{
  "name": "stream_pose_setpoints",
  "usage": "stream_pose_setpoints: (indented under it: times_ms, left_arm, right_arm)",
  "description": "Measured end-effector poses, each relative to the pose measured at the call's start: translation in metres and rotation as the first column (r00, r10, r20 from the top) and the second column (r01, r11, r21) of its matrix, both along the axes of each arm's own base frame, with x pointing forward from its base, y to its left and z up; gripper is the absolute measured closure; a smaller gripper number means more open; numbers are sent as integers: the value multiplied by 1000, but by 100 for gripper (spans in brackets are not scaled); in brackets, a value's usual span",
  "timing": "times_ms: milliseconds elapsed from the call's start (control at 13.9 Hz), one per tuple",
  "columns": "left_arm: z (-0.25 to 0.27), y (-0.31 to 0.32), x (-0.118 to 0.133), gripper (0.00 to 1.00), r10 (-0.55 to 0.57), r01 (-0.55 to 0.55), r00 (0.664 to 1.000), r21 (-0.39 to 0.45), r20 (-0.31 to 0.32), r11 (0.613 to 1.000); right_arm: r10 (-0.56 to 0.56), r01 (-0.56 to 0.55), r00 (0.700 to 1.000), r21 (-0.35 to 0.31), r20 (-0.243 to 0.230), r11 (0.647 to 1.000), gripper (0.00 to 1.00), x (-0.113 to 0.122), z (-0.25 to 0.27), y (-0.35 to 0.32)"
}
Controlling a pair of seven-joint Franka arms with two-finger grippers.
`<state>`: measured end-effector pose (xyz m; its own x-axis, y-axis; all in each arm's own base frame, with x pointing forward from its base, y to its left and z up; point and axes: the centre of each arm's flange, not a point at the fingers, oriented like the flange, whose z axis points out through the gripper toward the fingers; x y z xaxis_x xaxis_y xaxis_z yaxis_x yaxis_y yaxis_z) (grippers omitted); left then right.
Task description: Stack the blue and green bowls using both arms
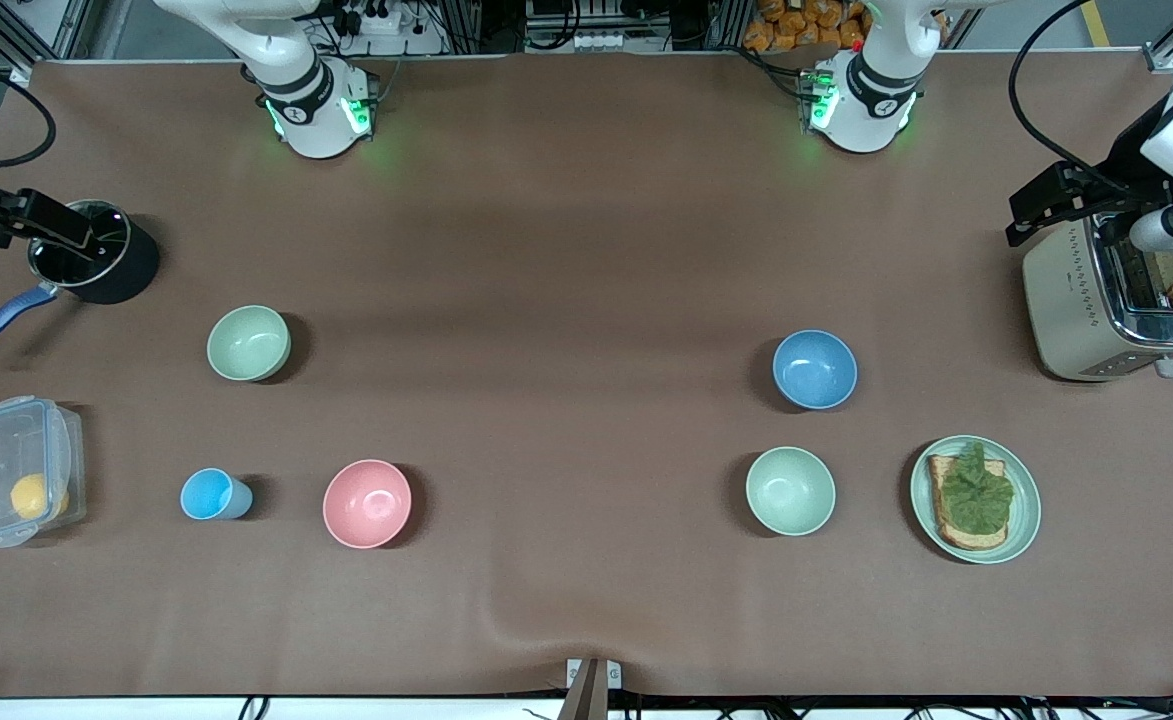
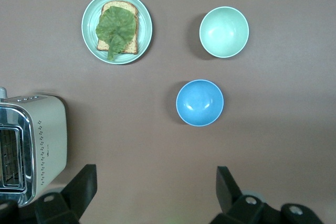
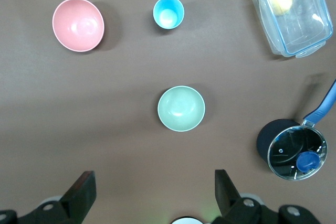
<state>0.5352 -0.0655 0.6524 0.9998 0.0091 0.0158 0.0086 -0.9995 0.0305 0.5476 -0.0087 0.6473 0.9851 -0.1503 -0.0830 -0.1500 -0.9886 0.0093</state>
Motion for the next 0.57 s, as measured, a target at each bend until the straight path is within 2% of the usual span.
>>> stream_pose_setpoints:
  times_ms: [359,575]
  left_arm:
    - [1,-2,-1,0,-3,3,1000,0,2,1000]
    - [1,-2,-1,0,-5,5,1000,0,2,1000]
  right_arm:
    - [-12,12,1000,0,-9,1000,0,1,-4,-6]
    - [-23,23,999,1,-41,1000,0,8,-21,-12]
